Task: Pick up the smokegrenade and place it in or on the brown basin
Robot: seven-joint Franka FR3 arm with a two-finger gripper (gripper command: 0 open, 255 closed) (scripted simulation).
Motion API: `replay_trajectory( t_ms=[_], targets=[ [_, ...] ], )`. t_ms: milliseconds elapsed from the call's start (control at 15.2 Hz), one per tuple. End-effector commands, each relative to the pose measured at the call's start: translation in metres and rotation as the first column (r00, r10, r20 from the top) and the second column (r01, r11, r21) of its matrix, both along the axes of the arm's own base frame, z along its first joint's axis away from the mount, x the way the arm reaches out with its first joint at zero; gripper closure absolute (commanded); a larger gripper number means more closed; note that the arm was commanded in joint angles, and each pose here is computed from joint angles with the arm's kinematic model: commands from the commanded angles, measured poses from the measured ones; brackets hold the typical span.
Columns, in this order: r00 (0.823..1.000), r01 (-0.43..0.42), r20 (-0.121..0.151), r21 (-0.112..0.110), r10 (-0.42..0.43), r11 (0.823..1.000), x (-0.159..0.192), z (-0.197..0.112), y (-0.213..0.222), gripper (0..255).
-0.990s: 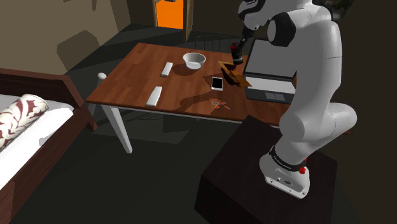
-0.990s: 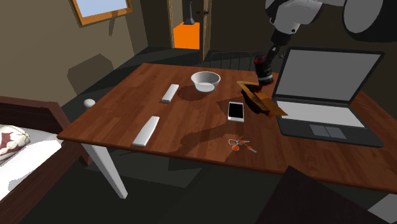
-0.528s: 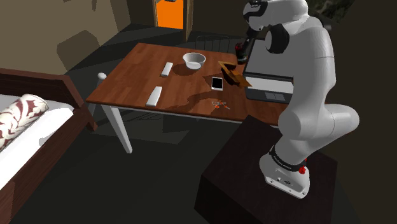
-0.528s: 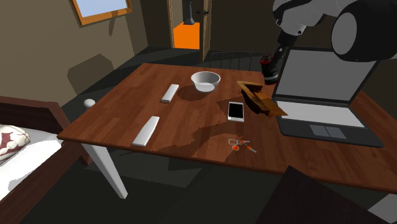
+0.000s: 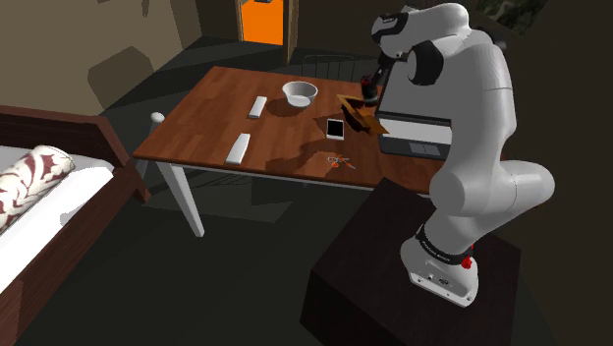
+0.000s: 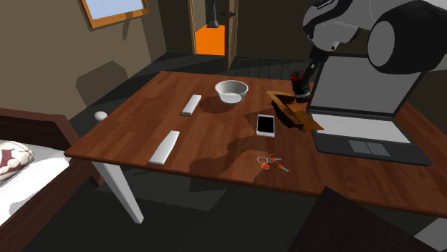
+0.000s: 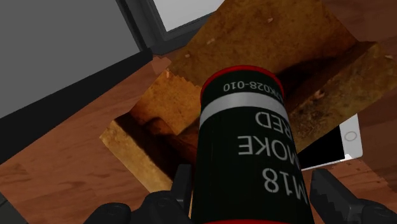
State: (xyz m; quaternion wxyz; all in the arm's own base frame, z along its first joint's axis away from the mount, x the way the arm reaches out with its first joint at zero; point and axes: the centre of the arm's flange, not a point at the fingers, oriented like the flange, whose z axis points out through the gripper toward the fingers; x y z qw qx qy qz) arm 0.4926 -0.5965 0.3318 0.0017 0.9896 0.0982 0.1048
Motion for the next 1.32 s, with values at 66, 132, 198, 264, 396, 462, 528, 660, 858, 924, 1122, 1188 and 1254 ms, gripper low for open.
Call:
replay_trajectory(
  t_ms=[66,132,198,264,396,462,528,660,858,924,1122,1188,1254],
  targets=[
    [1.000,0.000,0.001,-0.001,0.000,1.000,-0.001,-0.016,-0.001,255],
    [1.000,0.000,0.001,-0.001,0.000,1.000,-0.001,-0.021,-0.001,255],
    [1.000,0.000,0.001,-0.001,0.000,1.000,-0.001,-0.026,-0.001,255],
    [1.000,0.000,0.001,-0.001,0.000,1.000,-0.001,-0.031,-0.001,255],
    [1.000,0.000,0.001,-0.001,0.000,1.000,-0.001,-0.035,-0.001,255],
    [1.000,0.000,0.001,-0.001,0.000,1.000,-0.001,-0.035,-0.001,255],
    [1.000,0.000,0.001,-0.001,0.000,1.000,-0.001,-0.035,-0.001,255],
    [1.000,0.000,0.001,-0.001,0.000,1.000,-0.001,-0.035,-0.001,255],
    [1.000,0.000,0.001,-0.001,0.000,1.000,-0.001,-0.035,-0.001,255],
    [1.000,0.000,0.001,-0.001,0.000,1.000,-0.001,-0.035,-0.001,0],
    [1.000,0.000,0.001,-0.001,0.000,1.000,-0.001,-0.036,-0.001,0],
    [1.000,0.000,0.001,-0.001,0.000,1.000,-0.001,-0.036,-0.001,0],
    [1.000,0.000,0.001,-0.001,0.000,1.000,-0.001,-0.035,-0.001,0]
  ],
)
